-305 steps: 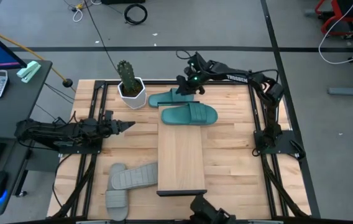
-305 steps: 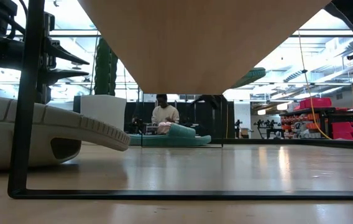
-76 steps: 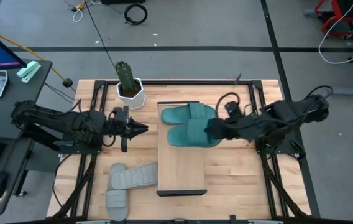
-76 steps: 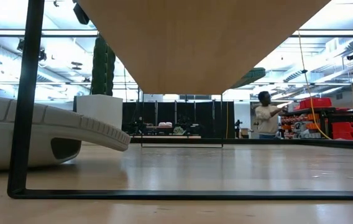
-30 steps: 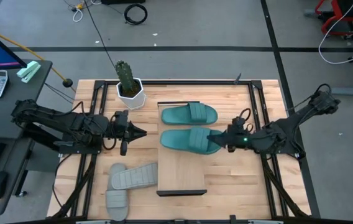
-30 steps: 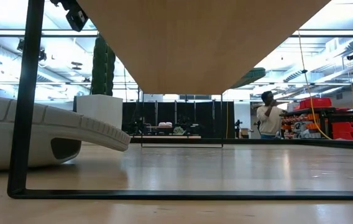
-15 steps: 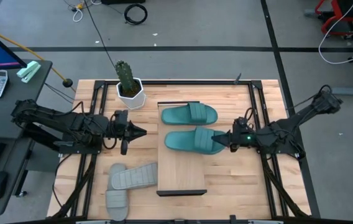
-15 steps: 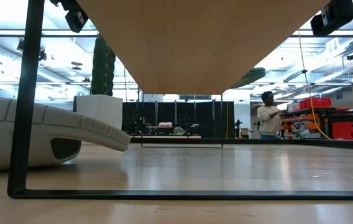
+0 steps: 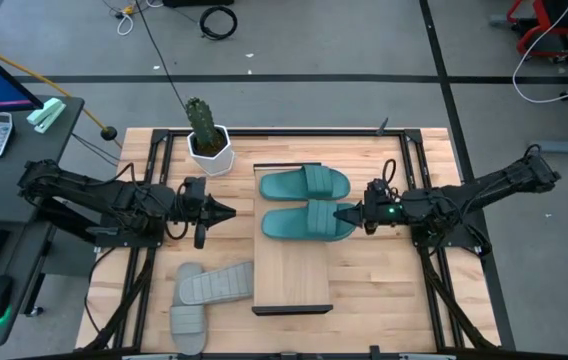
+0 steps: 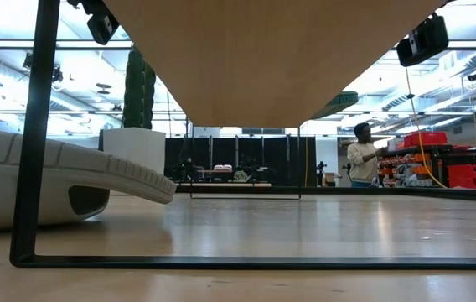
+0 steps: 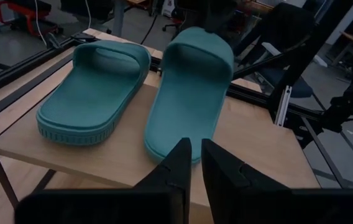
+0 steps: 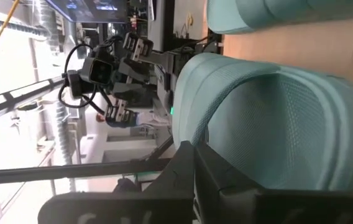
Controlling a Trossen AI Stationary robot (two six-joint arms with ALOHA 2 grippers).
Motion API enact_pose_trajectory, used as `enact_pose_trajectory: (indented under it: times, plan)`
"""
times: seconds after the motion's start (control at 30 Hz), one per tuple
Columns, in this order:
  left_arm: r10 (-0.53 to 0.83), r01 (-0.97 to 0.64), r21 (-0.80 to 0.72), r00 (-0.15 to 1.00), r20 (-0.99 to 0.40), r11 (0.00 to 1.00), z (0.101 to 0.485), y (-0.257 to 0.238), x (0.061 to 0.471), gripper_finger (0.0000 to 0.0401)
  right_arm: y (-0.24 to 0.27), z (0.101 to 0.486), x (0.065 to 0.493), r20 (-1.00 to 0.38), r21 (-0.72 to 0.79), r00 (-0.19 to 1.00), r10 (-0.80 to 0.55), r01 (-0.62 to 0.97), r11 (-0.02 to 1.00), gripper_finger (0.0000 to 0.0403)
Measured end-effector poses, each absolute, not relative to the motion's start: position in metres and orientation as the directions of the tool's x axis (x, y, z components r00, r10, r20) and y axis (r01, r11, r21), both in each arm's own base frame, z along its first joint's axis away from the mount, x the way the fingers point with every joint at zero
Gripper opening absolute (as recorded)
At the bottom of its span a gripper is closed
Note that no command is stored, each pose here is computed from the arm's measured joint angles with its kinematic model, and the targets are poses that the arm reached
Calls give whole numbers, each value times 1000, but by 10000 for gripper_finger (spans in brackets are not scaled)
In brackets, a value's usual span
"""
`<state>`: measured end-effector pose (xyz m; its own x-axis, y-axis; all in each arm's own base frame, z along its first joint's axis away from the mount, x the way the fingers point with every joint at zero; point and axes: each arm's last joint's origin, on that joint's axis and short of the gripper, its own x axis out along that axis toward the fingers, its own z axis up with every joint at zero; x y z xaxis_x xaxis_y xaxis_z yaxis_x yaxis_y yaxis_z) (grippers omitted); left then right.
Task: Pick and place slides into the shelf
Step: Put the green slide on the shelf
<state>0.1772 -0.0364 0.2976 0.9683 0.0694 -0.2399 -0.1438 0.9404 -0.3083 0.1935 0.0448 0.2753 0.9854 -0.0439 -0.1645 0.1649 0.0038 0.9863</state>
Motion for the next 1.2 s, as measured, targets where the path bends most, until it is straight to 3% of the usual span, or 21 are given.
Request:
enact_pose_trajectory:
  times: [1.2]
  plan:
    - [69,-145,-311,967,-244,939,297,-37,177,42,29,264,209,-218,976,975,-36,218,10,0]
